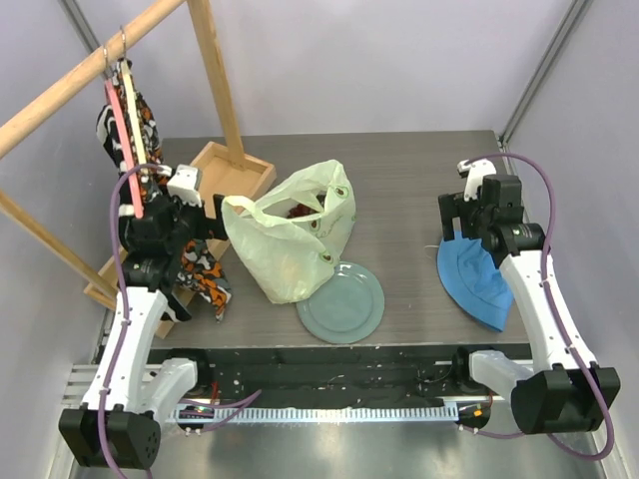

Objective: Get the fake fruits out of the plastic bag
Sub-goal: Adjust the plastic bag at the center of the board.

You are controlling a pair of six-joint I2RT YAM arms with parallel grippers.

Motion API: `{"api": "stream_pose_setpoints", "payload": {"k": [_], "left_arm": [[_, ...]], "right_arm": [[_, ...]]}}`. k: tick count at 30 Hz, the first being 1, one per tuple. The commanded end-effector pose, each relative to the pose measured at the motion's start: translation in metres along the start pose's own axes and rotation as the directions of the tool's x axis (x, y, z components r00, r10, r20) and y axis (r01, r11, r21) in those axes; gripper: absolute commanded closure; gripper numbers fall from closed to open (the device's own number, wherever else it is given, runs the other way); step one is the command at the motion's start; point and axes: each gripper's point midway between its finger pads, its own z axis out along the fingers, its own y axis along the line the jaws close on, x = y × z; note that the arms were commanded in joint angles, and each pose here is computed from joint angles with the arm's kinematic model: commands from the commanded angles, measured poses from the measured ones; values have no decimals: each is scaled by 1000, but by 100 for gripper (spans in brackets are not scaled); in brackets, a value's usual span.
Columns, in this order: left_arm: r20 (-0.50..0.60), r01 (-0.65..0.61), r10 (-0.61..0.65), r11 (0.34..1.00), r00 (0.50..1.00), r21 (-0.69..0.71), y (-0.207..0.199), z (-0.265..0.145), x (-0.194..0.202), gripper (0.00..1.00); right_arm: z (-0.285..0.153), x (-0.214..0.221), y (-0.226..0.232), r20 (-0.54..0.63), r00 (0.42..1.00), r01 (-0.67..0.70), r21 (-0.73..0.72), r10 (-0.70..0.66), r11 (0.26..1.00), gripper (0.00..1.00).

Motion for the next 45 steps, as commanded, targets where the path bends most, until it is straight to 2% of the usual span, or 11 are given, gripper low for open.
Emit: {"api": "stream_pose_setpoints", "payload": {"k": [1, 5, 10, 12, 17, 22, 26, 31, 37, 42, 45], "left_arm": [[115, -41, 15, 973, 993, 227, -42, -26, -62, 0], [105, -17, -30, 907, 994, 422, -81, -29, -79, 0], [77, -29, -11, 870, 997, 492, -107, -25, -91, 0], [56, -21, -6, 878, 998, 478, -107, -16, -90, 2], [-21, -40, 56, 883, 998, 468, -124, -17, -86, 4], [-166, 57, 35, 852, 986, 520, -138, -25, -68, 9], [-94, 5, 46, 879, 995, 476, -131, -36, -76, 6], [-120, -53, 124, 877, 985, 477, -125, -36, -59, 3], [-189, -93, 166, 934, 968, 345, -95, -57, -20, 0], [-106, -355, 384, 909, 917, 219, -56, -62, 5, 0], [-15, -542, 561, 807, 828, 235, -50, -67, 29, 0]], "right_arm": [[1, -13, 4, 11, 996, 89, -56, -89, 994, 0], [-3, -19, 48, 105, 958, 288, -334, -268, 897, 0], [18, -21, 76, 113, 943, 330, -441, -313, 835, 4], [35, -12, 81, 56, 936, 331, -470, -346, 818, 7], [73, 30, 82, -133, 913, 272, -505, -385, 819, 45], [95, 90, 70, -278, 865, 262, -461, -419, 848, 56], [92, 117, 45, -368, 850, 221, -401, -377, 889, 62], [84, 139, 38, -421, 844, 163, -391, -334, 906, 61], [75, 97, 53, -361, 900, 69, -433, -243, 899, 54], [73, 81, 59, -341, 914, 45, -452, -220, 891, 39], [74, 76, 63, -342, 911, 46, -469, -229, 882, 36]]}}
